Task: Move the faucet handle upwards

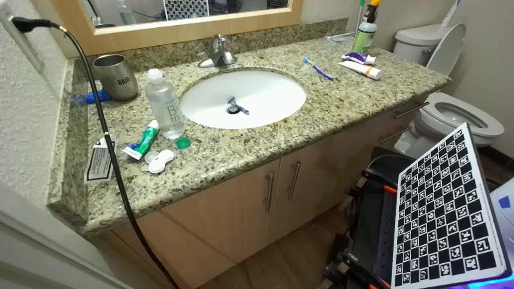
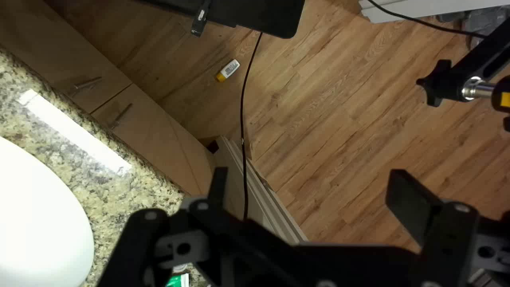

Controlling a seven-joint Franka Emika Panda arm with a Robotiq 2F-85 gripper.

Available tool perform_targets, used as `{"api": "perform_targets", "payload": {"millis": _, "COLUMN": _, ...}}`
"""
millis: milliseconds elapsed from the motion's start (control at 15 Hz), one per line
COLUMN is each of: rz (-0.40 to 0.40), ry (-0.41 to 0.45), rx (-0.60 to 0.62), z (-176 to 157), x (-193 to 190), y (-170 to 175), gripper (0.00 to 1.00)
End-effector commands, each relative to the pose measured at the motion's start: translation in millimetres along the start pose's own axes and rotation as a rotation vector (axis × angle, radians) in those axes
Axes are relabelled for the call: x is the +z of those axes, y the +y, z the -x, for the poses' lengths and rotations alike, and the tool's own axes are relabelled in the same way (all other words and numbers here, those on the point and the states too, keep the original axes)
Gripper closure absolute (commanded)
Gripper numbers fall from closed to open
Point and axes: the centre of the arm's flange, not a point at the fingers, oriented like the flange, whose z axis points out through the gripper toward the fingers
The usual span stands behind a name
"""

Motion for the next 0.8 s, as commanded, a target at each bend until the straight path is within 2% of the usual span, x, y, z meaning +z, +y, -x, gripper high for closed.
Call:
{"api": "perform_targets", "payload": {"millis": 0, "rz": 0.000, "ry": 0.000, "rx": 0.000, "z": 0.0, "x": 0.0, "y": 0.0, "gripper": 0.00}}
{"api": "perform_targets", "payload": {"millis": 133, "rz": 0.000, "ry": 0.000, "rx": 0.000, "z": 0.0, "x": 0.0, "y": 0.0, "gripper": 0.00}}
{"api": "perform_targets", "payload": {"millis": 200, "rz": 0.065, "ry": 0.098, "rx": -0.008, "z": -18.8, "x": 11.8, "y": 18.5, "gripper": 0.00}}
{"api": "perform_targets", "payload": {"millis": 267, "rz": 0.081, "ry": 0.163, "rx": 0.022, "z": -51.1, "x": 18.2, "y": 50.4, "gripper": 0.00}}
{"api": "perform_targets", "payload": {"millis": 400, "rz": 0.103, "ry": 0.284, "rx": 0.114, "z": -67.8, "x": 2.6, "y": 89.6, "gripper": 0.00}}
{"api": "perform_targets", "payload": {"millis": 733, "rz": 0.145, "ry": 0.517, "rx": 0.394, "z": -97.4, "x": -10.2, "y": 234.3, "gripper": 0.00}}
